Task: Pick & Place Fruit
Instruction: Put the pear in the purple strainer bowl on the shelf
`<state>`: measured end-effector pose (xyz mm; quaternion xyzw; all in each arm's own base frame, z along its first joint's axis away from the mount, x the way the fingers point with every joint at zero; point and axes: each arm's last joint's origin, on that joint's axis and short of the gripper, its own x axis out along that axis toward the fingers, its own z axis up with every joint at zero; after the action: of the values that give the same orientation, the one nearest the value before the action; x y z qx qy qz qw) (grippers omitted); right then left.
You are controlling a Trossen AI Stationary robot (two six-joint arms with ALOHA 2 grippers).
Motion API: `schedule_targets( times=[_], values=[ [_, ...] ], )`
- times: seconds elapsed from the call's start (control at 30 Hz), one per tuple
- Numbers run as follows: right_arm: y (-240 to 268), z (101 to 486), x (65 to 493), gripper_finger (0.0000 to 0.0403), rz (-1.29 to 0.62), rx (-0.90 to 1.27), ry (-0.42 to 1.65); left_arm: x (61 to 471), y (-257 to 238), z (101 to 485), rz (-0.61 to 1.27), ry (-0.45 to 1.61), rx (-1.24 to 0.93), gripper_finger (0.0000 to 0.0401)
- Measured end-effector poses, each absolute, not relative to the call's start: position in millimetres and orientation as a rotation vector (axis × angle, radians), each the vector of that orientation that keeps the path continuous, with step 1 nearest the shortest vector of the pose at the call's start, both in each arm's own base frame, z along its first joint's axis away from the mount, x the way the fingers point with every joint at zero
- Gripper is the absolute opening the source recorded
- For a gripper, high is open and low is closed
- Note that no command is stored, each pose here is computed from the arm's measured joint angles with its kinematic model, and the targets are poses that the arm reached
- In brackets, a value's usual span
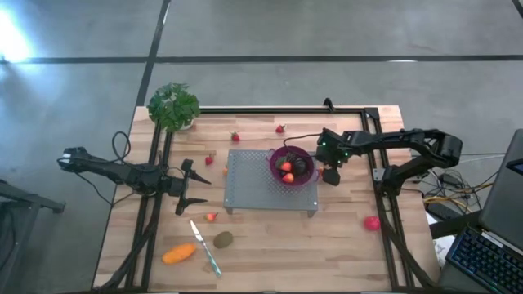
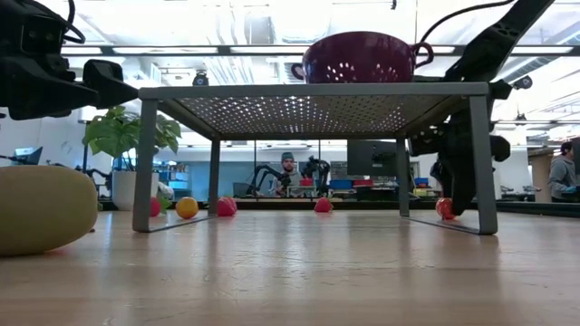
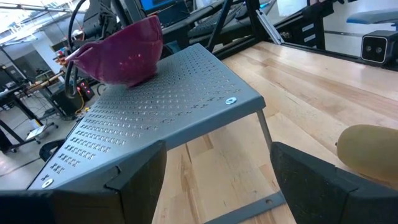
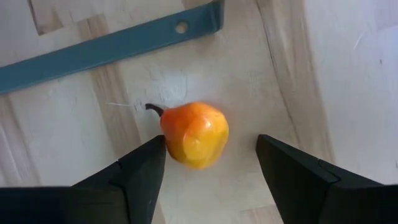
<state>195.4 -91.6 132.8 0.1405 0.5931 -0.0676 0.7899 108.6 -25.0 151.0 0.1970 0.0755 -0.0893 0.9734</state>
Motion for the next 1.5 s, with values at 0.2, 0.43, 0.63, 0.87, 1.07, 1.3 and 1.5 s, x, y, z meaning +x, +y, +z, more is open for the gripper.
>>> schedule_targets(
  times=[0.2, 0.43, 0.63, 0.87, 1.07, 1.3, 1.5],
  values=[
    [-92, 140, 196, 0.0238, -0.14, 0.285, 1.232, 109, -25, 151, -0.18, 0.152, 0.398, 0.0291],
    [-91, 144, 197, 0.0218, -0.117, 0.291, 1.2, 109, -25, 151, -0.18, 0.152, 0.398, 0.0291],
    [-91, 140, 197, 0.0192, -0.114, 0.298, 1.216, 109, -25, 151, -0.18, 0.152, 0.398, 0.0291],
    [-92, 136, 198, 0.0154, -0.112, 0.304, 1.234, 109, -25, 151, -0.18, 0.152, 0.398, 0.0291],
    [-92, 140, 199, 0.0118, -0.115, 0.293, 1.218, 109, -25, 151, -0.18, 0.152, 0.398, 0.0291],
    [-91, 141, 197, 0.0119, -0.115, 0.304, 1.241, 109, -25, 151, -0.18, 0.152, 0.398, 0.0291],
    [-90, 154, 194, 0.0114, -0.118, 0.302, 1.263, 109, -25, 151, -0.18, 0.152, 0.398, 0.0291]
  ],
)
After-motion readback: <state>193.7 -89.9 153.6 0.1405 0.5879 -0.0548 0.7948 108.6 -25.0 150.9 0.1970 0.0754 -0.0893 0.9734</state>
